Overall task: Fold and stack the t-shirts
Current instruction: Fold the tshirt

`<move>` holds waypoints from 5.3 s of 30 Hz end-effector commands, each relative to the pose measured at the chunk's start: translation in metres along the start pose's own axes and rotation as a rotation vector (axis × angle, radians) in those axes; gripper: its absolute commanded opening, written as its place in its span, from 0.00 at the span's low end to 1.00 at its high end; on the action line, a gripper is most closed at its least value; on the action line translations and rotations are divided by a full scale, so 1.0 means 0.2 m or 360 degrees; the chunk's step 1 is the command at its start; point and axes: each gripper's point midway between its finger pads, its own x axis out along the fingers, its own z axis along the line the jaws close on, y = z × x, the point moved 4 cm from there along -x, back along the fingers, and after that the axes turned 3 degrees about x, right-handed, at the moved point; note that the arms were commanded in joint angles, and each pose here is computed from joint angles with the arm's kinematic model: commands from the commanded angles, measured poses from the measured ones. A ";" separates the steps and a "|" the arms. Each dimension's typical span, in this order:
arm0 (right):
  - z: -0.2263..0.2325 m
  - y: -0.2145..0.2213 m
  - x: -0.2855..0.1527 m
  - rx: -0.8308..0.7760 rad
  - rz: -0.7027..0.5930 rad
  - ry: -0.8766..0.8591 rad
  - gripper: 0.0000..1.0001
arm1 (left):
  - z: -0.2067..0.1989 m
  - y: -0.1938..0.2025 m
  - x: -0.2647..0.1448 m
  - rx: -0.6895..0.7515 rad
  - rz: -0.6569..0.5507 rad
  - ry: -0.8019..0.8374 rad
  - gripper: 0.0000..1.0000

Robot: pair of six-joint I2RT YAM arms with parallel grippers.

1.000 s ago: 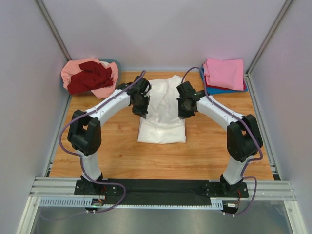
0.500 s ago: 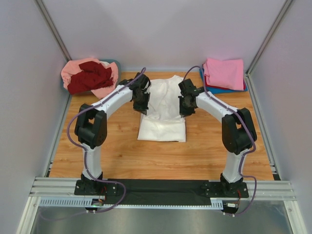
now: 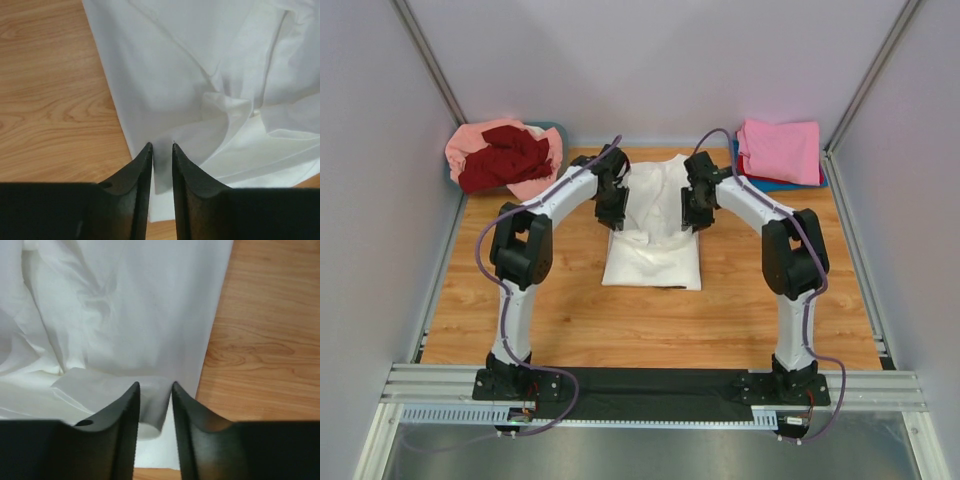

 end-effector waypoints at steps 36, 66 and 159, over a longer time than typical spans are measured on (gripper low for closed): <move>-0.01 -0.07 0.05 0.0013 0.0157 -0.0199 0.13 | -0.07 -0.17 0.04 0.0151 -0.0052 0.0138 0.66; 0.08 0.50 -0.16 0.0050 0.0274 -0.0846 0.00 | -0.39 0.47 -0.17 0.0032 -0.0263 0.0580 0.49; -0.18 0.94 -0.47 0.0315 -0.0029 -0.0528 0.00 | -0.21 1.09 -0.45 -0.0067 -0.0479 0.0342 0.00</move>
